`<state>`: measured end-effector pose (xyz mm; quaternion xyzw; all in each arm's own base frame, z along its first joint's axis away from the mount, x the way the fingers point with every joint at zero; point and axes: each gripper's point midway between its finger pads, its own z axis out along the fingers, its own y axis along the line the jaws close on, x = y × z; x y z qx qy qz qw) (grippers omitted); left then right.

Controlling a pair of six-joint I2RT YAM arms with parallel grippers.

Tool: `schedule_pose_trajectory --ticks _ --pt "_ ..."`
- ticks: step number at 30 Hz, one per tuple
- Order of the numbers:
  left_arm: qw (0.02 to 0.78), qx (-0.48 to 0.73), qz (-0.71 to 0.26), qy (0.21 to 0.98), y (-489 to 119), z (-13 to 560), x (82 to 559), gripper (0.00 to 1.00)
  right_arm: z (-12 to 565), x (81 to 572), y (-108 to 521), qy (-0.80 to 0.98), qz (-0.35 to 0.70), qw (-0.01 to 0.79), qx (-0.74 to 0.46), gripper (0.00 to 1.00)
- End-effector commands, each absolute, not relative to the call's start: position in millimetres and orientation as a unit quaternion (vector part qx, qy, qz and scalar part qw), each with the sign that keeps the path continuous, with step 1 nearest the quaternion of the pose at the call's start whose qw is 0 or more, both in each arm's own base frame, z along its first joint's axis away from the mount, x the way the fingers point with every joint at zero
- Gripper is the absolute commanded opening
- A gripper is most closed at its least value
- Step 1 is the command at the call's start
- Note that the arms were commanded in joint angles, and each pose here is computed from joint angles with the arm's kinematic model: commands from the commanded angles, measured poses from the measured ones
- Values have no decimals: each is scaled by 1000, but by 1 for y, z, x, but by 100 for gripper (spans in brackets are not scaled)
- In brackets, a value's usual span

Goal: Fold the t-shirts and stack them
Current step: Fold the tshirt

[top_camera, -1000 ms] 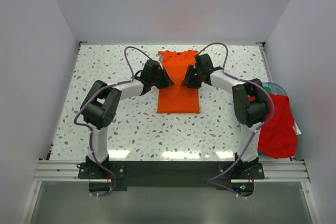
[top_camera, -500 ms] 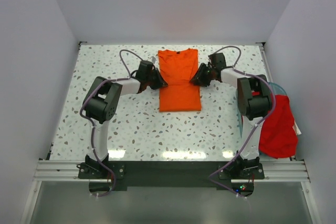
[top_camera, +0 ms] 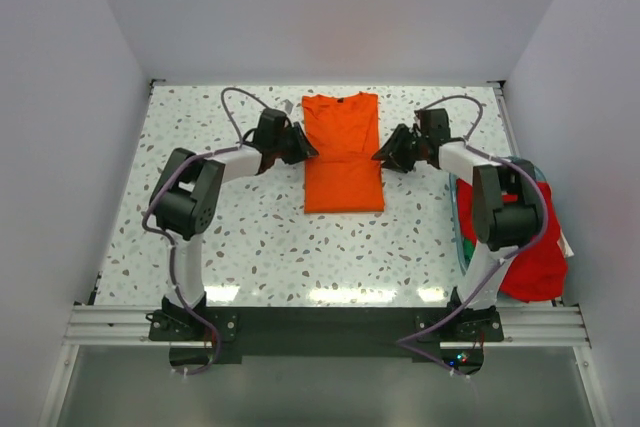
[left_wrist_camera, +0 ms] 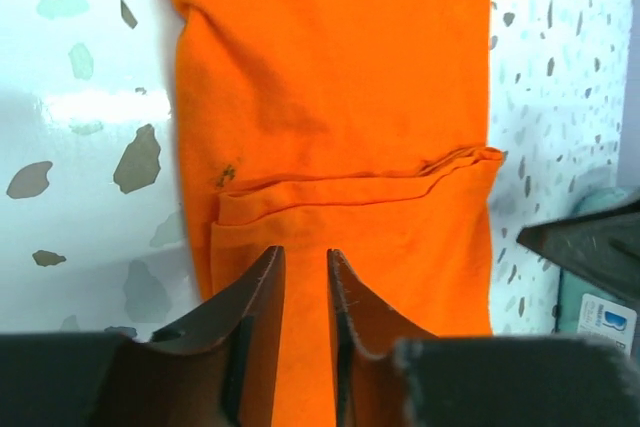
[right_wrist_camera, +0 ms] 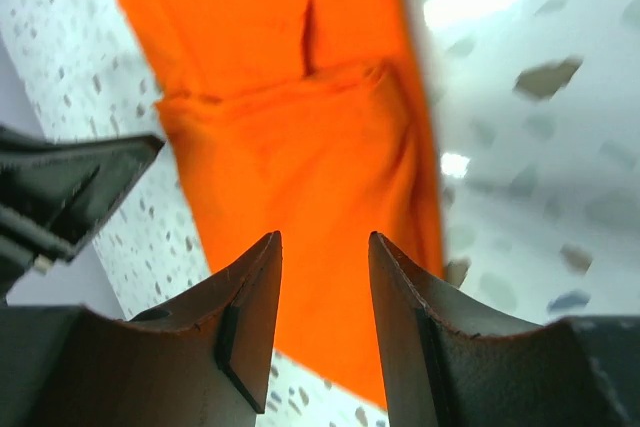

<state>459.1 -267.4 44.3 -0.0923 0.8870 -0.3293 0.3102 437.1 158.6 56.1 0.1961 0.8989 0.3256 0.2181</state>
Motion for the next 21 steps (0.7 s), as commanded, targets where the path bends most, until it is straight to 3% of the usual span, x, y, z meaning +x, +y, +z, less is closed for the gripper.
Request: schedule_pose_trajectory --ticks 1,8,21 --pt "363 -68 -353 860 -269 104 473 30 100 426 168 886 330 278 171 44" --pt "347 -64 -368 860 -282 104 421 33 67 369 200 900 332 242 148 44" --pt "273 -63 -338 898 -278 35 310 21 3 303 184 917 311 180 174 39"
